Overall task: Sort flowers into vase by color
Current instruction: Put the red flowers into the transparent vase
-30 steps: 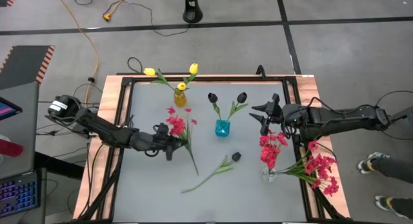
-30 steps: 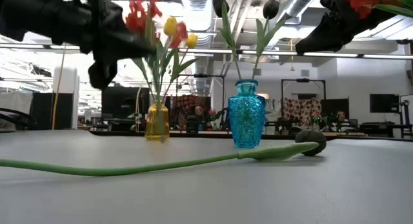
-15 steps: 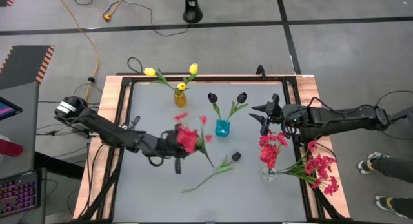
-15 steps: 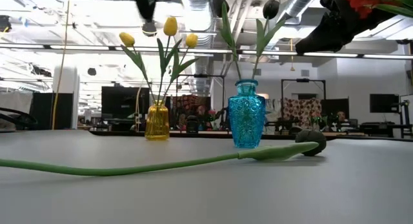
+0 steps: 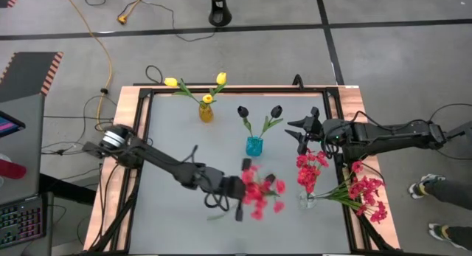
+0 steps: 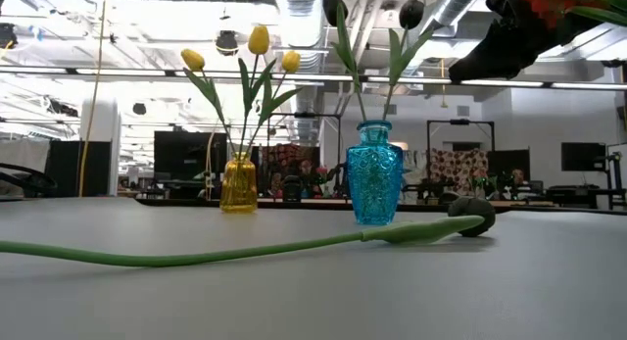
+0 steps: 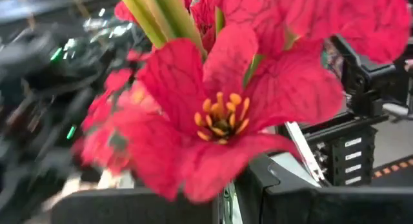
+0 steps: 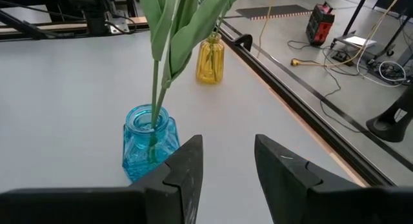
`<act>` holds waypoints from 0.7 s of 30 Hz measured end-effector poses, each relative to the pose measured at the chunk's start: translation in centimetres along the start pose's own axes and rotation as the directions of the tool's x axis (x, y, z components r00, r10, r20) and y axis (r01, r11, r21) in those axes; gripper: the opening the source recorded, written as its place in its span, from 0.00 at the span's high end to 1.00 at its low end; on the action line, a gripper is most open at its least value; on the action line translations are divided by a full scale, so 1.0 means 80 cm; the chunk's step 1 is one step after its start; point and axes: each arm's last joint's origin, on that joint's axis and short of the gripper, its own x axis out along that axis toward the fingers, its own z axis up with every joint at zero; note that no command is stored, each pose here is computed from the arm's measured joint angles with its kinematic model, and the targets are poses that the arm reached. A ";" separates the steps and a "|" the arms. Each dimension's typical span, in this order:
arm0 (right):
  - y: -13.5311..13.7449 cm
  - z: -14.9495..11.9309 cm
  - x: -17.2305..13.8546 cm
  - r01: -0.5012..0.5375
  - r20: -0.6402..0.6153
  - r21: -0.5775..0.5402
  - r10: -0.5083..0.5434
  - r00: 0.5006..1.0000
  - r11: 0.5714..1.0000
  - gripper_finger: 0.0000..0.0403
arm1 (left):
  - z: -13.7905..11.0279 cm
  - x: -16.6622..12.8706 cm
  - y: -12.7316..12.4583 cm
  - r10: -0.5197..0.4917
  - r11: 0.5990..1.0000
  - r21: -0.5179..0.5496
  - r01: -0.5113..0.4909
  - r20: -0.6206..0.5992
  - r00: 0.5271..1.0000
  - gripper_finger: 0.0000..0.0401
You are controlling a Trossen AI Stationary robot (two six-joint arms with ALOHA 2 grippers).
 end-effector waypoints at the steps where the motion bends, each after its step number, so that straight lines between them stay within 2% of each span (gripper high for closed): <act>1: 0.000 0.000 0.000 0.000 0.000 0.000 0.000 1.000 1.000 0.59 | 0.003 0.008 -0.001 -0.013 1.000 0.027 0.012 0.014 1.000 0.99; 7: 0.000 0.000 0.000 0.000 -0.001 0.000 0.000 1.000 1.000 0.59 | 0.012 0.054 0.002 -0.056 0.996 0.077 0.051 0.052 0.997 0.99; 13: 0.000 0.000 0.000 0.000 -0.001 0.000 0.000 1.000 1.000 0.59 | 0.002 0.092 0.008 -0.114 0.991 0.078 0.111 0.037 0.993 0.99; 21: 0.000 0.000 0.000 0.000 -0.001 0.000 0.000 1.000 1.000 0.59 | 0.003 0.110 0.011 -0.116 0.987 0.114 0.109 0.056 0.992 0.99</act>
